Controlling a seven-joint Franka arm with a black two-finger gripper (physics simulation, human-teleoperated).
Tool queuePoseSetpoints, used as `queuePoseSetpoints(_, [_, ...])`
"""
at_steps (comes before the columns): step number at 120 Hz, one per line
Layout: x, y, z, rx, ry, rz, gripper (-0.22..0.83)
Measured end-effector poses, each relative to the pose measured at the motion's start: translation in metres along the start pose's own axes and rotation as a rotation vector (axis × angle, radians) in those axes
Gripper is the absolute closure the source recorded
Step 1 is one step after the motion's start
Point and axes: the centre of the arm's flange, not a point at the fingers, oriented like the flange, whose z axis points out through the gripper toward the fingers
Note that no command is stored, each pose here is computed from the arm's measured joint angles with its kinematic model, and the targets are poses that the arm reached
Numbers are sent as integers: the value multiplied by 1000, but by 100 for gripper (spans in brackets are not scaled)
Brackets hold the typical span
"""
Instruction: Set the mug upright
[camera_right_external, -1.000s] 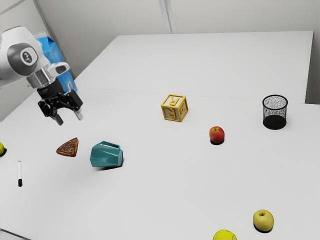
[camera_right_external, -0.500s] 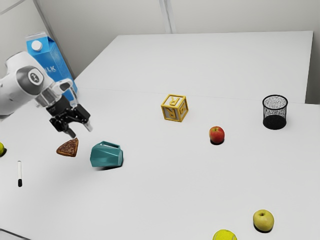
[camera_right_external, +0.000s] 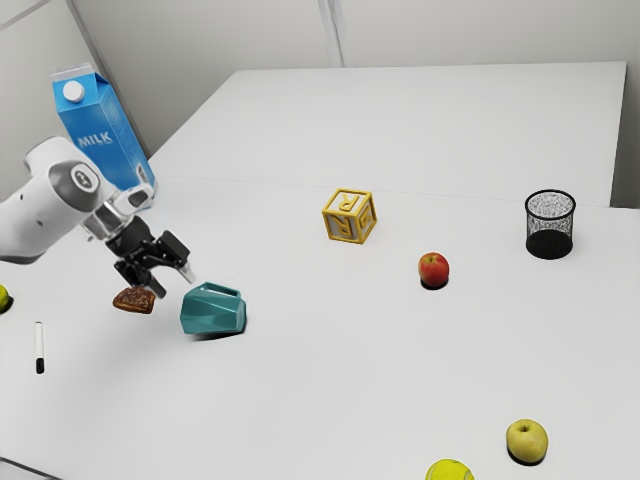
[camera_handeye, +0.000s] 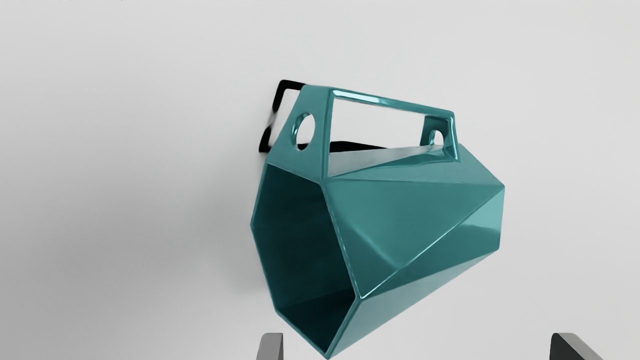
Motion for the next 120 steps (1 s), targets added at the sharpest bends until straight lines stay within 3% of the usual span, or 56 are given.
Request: queuePoseSetpoints(120, [-9,-19,71,-263,125,19,5])
